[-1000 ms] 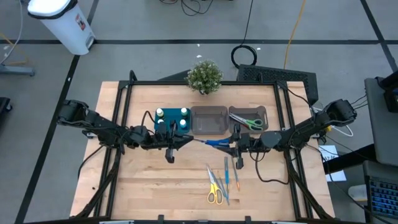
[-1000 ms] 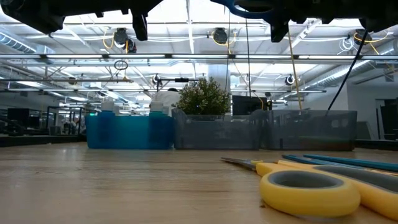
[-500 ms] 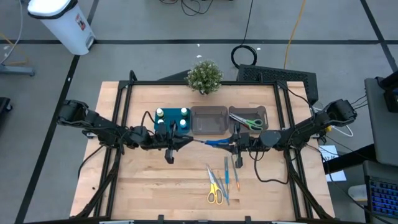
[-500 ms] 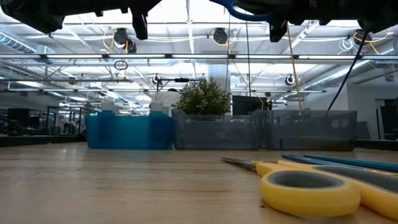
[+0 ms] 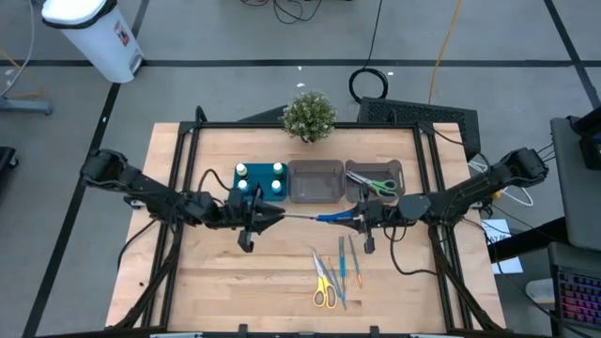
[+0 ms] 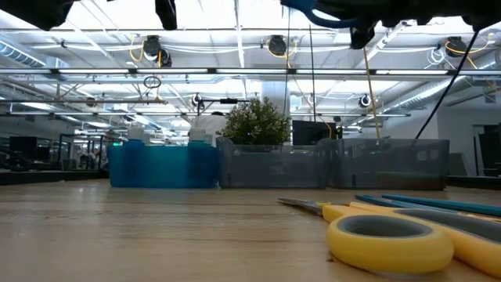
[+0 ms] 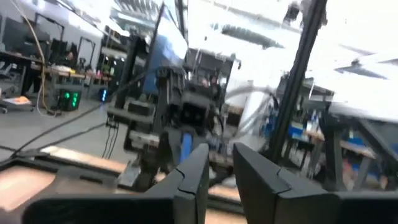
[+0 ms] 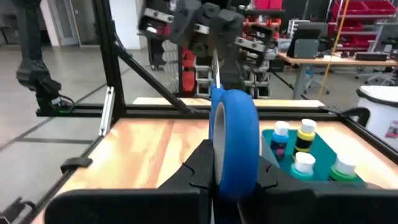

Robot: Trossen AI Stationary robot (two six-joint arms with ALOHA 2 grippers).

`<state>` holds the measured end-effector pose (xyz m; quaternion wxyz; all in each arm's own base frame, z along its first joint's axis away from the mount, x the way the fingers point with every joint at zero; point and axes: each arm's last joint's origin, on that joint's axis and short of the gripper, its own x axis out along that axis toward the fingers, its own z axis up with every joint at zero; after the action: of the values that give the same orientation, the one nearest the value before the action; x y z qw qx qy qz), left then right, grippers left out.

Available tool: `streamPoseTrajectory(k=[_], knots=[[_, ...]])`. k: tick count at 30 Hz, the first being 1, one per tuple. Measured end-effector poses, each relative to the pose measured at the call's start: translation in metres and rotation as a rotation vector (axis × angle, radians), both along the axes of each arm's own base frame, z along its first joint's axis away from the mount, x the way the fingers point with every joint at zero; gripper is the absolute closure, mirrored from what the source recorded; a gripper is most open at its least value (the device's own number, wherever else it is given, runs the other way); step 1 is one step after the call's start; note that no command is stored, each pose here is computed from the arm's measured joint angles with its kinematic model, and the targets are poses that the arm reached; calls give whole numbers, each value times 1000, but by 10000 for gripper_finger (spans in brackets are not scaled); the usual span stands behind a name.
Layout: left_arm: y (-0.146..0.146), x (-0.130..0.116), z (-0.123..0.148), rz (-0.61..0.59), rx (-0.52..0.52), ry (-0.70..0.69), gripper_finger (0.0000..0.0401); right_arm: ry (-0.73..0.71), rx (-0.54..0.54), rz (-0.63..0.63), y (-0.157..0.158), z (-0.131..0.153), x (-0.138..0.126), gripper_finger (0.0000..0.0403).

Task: Pick & Place Paint Supplies
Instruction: Put the blue scissor into the right black bin

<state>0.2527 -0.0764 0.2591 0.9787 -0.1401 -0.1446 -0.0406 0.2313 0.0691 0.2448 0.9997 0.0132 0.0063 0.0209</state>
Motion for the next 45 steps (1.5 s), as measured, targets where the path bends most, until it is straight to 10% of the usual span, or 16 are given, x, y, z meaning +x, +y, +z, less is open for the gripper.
streamPoseTrajectory(k=[28,45], knots=[[-7,-4,-6,-25,79,116,308,325,51,-320,-57,12,-93,384],[-7,-4,-8,-19,87,131,308,558,382,-672,-81,-14,-133,384]])
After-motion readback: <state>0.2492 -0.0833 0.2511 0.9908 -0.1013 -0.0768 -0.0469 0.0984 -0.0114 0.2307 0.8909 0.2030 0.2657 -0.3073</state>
